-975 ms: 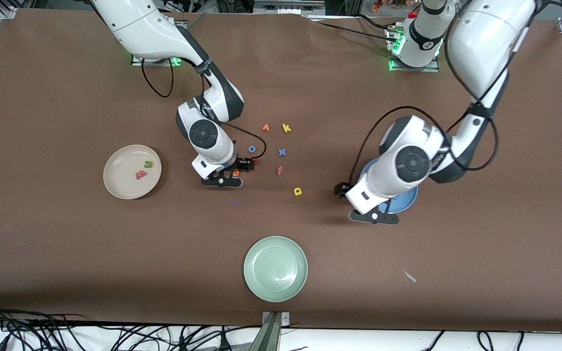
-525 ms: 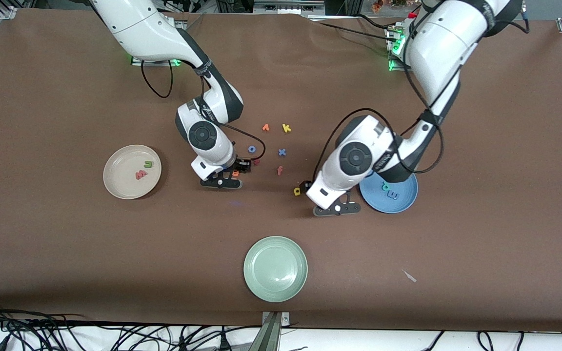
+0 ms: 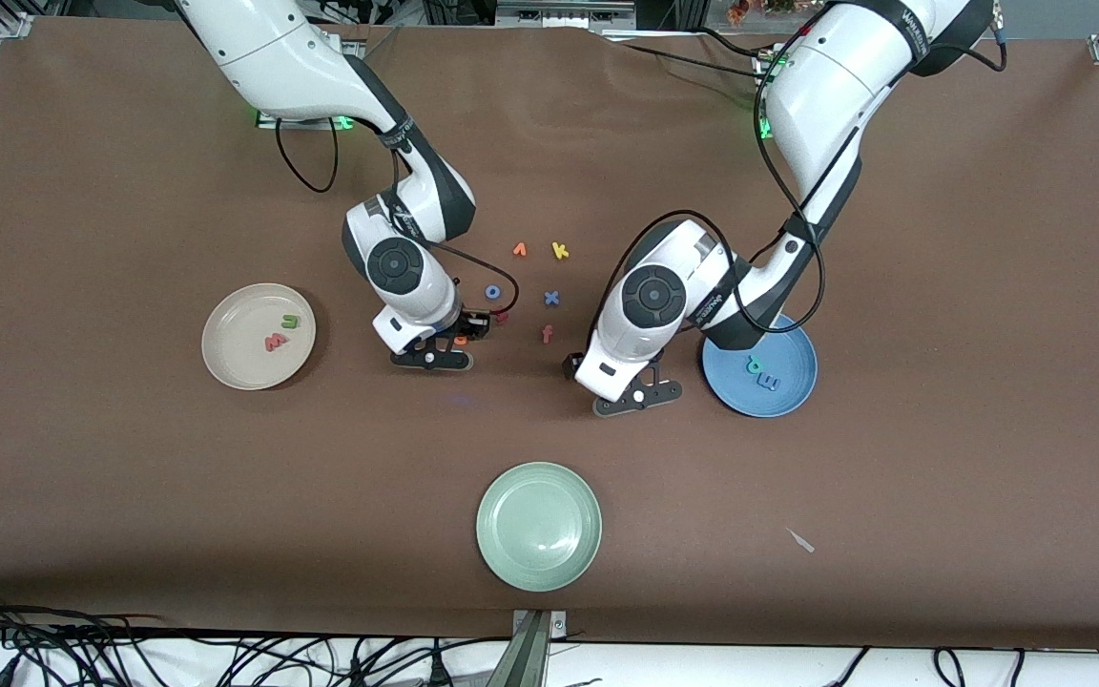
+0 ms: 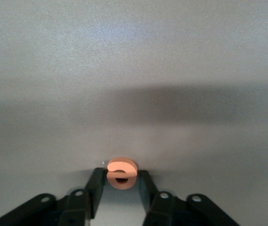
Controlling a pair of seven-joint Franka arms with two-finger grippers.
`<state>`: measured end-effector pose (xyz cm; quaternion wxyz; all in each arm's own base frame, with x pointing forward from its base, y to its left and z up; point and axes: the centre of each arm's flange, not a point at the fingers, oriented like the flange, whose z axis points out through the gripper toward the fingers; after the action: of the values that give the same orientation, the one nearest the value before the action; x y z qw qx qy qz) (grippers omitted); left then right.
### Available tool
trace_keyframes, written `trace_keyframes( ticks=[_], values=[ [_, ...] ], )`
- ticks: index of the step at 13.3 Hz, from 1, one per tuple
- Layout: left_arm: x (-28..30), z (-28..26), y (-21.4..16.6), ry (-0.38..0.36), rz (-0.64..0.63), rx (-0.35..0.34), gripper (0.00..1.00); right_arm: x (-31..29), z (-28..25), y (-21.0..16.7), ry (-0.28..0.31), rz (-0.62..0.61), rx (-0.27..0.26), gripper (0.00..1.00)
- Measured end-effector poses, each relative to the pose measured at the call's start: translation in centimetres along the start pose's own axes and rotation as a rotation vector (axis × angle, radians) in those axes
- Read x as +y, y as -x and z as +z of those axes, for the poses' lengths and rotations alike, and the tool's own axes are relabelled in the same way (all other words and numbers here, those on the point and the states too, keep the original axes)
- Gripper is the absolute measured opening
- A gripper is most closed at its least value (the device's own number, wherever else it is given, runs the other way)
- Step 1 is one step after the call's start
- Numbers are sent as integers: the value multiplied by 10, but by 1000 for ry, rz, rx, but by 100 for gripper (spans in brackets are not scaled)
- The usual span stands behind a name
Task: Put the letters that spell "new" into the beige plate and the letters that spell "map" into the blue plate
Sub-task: 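Grasp the orange e with the right gripper while the left gripper reaches yellow a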
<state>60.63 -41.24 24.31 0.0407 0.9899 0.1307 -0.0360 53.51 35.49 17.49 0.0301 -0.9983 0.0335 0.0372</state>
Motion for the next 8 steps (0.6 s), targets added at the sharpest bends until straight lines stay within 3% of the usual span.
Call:
trace_keyframes(
  ticks=[4,8],
  values=[
    [5,1,6,-1,6,-1,100,-1,-2,0,-2,2,2,28],
    [7,1,7,-1,9,-1,100,-1,-7,-7,-5,8,8,28]
  ],
)
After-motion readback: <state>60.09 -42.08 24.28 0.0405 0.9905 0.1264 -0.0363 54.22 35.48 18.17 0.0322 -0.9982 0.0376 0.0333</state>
